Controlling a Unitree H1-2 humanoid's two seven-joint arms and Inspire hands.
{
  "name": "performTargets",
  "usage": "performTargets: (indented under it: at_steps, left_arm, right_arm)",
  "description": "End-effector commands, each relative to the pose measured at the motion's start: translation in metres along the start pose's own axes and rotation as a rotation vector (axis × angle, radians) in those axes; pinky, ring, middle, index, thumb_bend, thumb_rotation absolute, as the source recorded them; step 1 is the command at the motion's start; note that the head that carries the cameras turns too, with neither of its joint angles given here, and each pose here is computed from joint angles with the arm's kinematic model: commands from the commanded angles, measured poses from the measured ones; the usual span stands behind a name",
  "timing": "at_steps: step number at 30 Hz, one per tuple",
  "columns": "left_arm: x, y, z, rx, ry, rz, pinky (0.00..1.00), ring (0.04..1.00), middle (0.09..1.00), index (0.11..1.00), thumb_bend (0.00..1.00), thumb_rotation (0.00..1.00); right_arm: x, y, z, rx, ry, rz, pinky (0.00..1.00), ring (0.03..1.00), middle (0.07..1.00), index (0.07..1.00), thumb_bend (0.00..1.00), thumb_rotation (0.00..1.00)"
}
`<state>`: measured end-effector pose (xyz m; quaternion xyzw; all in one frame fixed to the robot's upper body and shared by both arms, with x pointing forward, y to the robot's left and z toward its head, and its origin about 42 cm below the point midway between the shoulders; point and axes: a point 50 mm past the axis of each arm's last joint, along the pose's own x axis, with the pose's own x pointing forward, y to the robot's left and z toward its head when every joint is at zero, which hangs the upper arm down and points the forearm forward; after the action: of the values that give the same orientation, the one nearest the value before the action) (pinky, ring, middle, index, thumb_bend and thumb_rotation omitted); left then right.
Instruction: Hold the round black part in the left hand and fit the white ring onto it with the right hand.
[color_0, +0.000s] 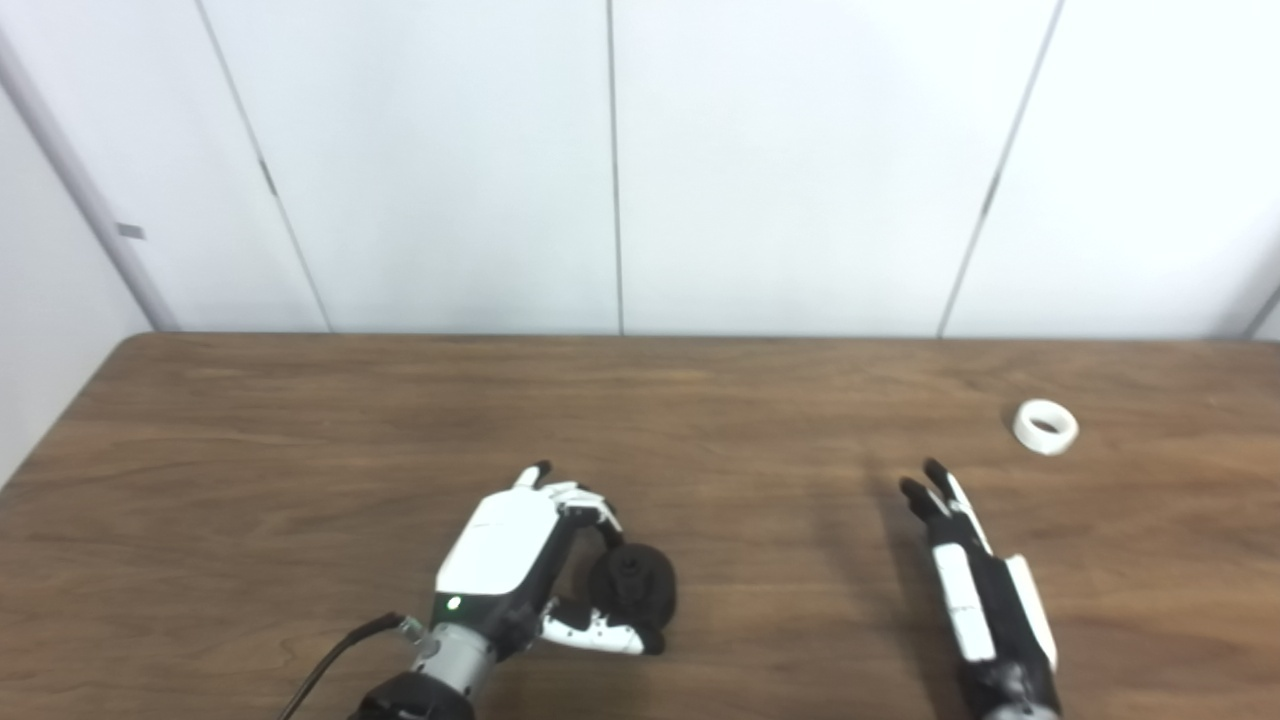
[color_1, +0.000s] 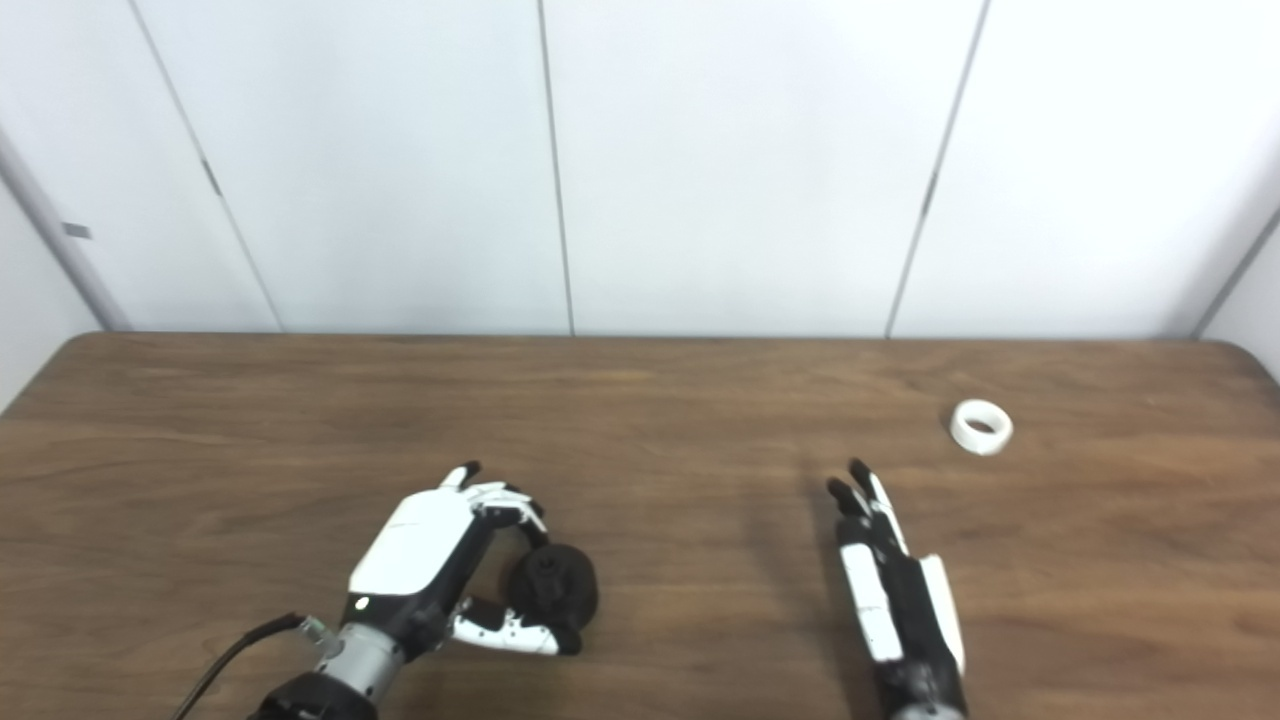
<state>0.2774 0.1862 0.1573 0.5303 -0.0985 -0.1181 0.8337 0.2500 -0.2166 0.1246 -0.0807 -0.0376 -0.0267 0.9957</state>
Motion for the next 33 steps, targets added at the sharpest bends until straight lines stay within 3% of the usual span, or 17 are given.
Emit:
performTargets:
  at_steps: [1, 14, 23, 27, 29, 33]
  left_arm:
    - [0.003, 0.004, 0.006, 0.003, -0.043, 0.059, 1.00, 0.856, 0.757, 0.482, 0.52, 0.06]
    - [-0.016, -0.030, 0.005, -0.023, -0.033, -0.027, 1.00, 0.883, 0.797, 0.484, 0.52, 0.06]
    - [-0.020, -0.046, -0.001, -0.042, -0.004, -0.031, 1.00, 0.886, 0.793, 0.483, 0.52, 0.06]
    - [-0.021, -0.049, -0.001, -0.051, 0.001, -0.026, 1.00, 0.892, 0.792, 0.483, 0.52, 0.06]
    - [-0.022, -0.050, -0.002, -0.054, 0.002, -0.024, 1.00, 0.895, 0.793, 0.483, 0.52, 0.06]
    - [-0.023, -0.050, -0.003, -0.058, 0.000, -0.016, 1.00, 0.890, 0.789, 0.483, 0.52, 0.05]
  right_arm:
    - [0.006, 0.005, 0.019, 0.029, -0.072, -0.005, 1.00, 0.941, 0.914, 0.974, 0.53, 1.00]
    - [0.002, 0.006, 0.030, 0.033, -0.085, -0.021, 1.00, 0.914, 0.910, 0.963, 0.53, 1.00]
    - [0.001, -0.002, 0.031, 0.024, -0.085, -0.009, 1.00, 0.932, 0.909, 0.932, 0.52, 1.00]
    - [0.002, -0.006, 0.031, -0.018, -0.085, -0.008, 0.95, 0.926, 0.903, 0.902, 0.48, 1.00]
    - [0.003, -0.007, 0.032, -0.068, -0.069, -0.029, 0.93, 0.918, 0.894, 0.884, 0.54, 0.90]
    - [0.008, -0.011, 0.037, -0.147, -0.075, -0.065, 0.86, 0.884, 0.872, 0.846, 0.63, 0.61]
